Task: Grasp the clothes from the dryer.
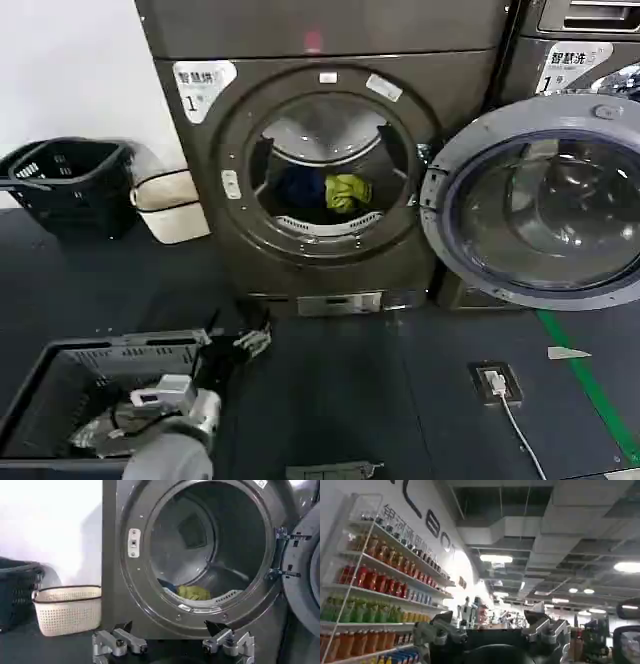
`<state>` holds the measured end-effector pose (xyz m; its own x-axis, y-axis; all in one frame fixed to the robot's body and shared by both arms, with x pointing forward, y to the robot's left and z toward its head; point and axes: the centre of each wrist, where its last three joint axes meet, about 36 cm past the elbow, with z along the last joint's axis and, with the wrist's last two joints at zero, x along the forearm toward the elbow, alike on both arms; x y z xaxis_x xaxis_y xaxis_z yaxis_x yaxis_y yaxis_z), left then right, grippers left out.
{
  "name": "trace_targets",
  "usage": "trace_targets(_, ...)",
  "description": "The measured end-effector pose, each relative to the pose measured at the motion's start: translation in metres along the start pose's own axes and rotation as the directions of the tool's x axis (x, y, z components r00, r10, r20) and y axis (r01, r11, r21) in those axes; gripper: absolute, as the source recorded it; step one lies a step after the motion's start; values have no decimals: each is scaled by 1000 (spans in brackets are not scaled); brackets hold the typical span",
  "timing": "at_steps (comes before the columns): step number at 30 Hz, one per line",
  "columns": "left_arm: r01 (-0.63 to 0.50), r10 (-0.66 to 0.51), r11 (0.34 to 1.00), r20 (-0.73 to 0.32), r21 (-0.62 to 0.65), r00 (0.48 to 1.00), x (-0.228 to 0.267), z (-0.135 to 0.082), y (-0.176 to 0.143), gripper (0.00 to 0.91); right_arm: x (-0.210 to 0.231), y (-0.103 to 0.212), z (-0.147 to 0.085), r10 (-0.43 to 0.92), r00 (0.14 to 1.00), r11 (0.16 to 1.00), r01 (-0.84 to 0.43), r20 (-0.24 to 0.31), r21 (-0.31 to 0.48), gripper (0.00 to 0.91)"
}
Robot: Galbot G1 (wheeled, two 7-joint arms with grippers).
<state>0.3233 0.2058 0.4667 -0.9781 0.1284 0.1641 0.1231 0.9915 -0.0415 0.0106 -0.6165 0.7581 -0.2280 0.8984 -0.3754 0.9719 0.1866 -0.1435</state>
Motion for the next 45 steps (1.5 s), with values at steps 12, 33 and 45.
trace_targets(12,-21,21,1000,17,4,1000,-2,-6,-2,907,3,4,0,-19,998,1000,19,52,0,907)
trace_targets(33,-28,27,1000,32,13,999,-3,-13,1,907,4,6,-2,-39,996,999,40,74,1,907)
trace_targets(45,-25,24,1000,34,18,999,4,-14,-3,907,2,11,-5,-59,995,998,59,84,2,907)
